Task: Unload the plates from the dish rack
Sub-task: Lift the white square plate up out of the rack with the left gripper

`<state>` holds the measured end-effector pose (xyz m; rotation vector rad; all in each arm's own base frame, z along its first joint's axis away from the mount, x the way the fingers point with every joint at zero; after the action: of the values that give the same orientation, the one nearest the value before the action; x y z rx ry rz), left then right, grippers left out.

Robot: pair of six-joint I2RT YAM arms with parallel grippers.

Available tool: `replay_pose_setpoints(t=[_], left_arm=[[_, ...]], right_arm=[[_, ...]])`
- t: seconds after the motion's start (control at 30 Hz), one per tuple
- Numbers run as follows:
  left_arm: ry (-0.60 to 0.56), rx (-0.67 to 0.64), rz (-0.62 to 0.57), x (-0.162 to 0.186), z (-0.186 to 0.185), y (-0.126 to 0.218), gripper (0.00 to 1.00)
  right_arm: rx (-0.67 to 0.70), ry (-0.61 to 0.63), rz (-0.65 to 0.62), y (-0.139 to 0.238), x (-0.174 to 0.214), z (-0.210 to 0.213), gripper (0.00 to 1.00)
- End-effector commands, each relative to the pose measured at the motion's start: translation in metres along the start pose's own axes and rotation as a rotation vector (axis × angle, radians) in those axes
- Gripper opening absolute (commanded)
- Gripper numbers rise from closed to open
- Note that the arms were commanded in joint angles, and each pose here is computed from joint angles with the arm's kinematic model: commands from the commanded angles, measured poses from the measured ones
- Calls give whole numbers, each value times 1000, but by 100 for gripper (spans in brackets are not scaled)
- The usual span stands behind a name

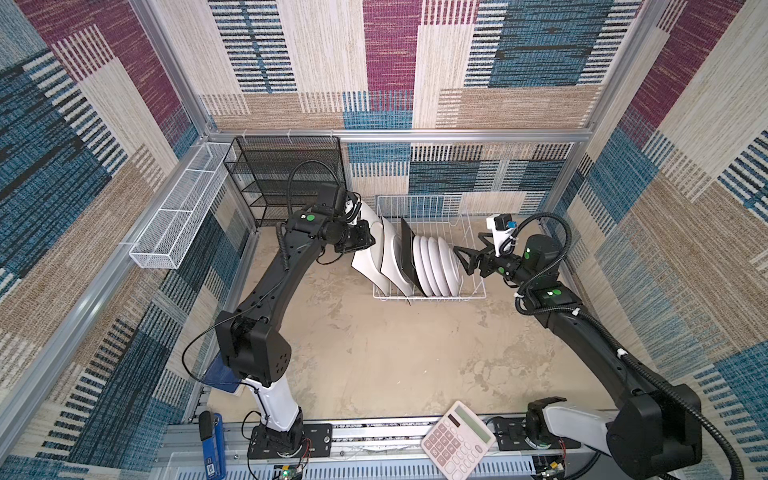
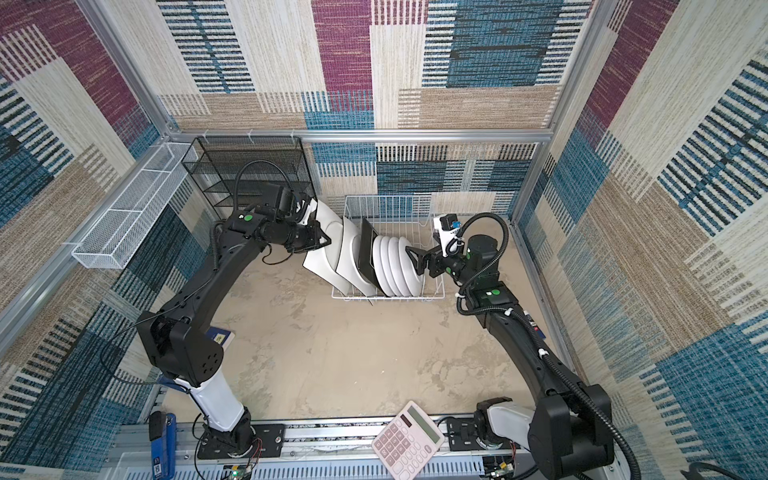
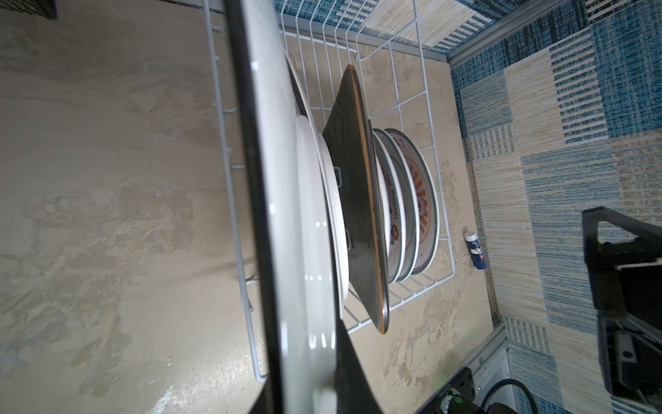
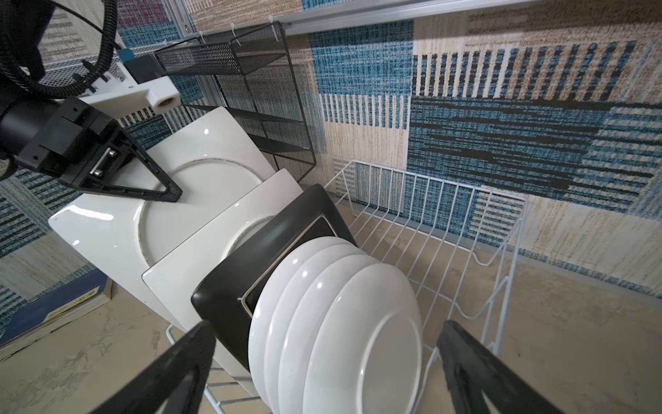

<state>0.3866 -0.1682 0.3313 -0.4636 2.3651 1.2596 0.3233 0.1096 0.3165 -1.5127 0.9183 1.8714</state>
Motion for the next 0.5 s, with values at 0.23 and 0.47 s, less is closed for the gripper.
replay_pose_setpoints(t=[0.23, 0.47], left_arm=[[-175, -39, -176, -18, -17, 52, 0], [-341, -117, -301, -27, -27, 94, 0]], right_arm=[[-58, -21, -26, 0, -11, 7, 99], [-117, -106, -2, -8, -24, 9, 99]])
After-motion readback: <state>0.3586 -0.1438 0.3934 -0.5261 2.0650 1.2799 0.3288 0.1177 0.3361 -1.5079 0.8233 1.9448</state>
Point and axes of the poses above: each gripper's point midway between its finger pads, its own y axis back along the fingers, its own z axis along the line the jaws close on, x = y × z, the point moved 7 cm from there along y, back along the fingers, and after that the axes turned 1 degree about y, right-handed, at the moved point
